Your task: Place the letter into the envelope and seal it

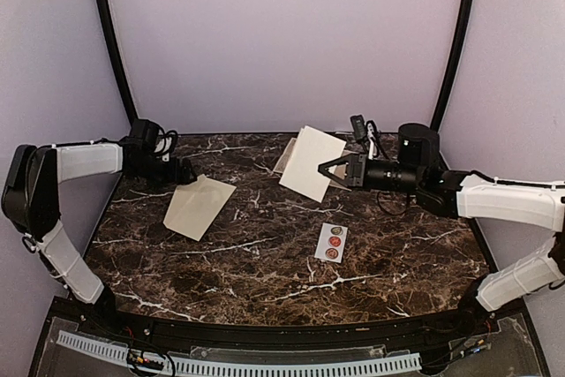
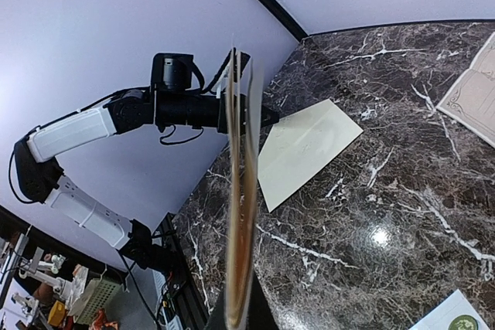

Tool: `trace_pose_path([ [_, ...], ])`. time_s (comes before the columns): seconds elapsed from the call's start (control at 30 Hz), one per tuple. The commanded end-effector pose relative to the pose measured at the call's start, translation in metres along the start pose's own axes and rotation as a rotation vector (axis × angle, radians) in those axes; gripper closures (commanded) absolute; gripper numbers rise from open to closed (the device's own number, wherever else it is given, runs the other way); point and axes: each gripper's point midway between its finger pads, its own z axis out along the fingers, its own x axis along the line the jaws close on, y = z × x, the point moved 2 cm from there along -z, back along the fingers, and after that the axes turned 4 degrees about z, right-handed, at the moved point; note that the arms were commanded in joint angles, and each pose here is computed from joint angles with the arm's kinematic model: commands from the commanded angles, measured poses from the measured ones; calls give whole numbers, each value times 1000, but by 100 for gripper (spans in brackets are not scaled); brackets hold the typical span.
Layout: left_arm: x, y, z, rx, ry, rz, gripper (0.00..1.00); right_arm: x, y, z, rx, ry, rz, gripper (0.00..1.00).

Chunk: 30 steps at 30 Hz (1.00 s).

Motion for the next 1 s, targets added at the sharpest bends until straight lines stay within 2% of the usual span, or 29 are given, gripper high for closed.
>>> trace_pose_path([
  [0.0, 29, 1, 11, 51, 165, 88, 7, 1, 0, -9, -18, 6, -11, 100],
  [0.17, 43, -1, 29, 86, 218, 108, 7, -3, -6, -11, -6, 2, 2, 100],
  [0.23, 42, -2, 35, 98, 199, 108, 13, -6, -8, -10, -2, -4, 9, 100],
  [0.3, 41, -5, 40, 118, 184, 102, 37, -7, -9, -9, 2, -3, 16, 100],
  [0.33, 41, -7, 42, 131, 179, 100, 42, -7, -10, -9, 4, -1, 17, 100],
  [0.37, 38, -8, 43, 136, 163, 99, 52, -8, -10, -8, 6, 1, 20, 100],
  [0.43, 37, -12, 44, 149, 147, 95, 63, -8, -11, -7, 6, 5, 24, 100],
  [0.53, 35, -19, 43, 171, 132, 90, 69, -7, -11, -7, 7, 14, 24, 100],
  [0.67, 32, -31, 39, 189, 111, 65, 90, -8, -13, -6, 12, 17, 24, 100],
  [0.73, 28, -38, 34, 194, 95, 34, 97, -8, -14, -6, 15, 18, 25, 100],
  [0.8, 21, -45, 26, 187, 68, -5, 100, -9, -15, -6, 17, 20, 26, 100],
  [0.97, -5, -77, 5, 180, 32, -136, 100, -9, -18, -8, 20, 29, 29, 100],
])
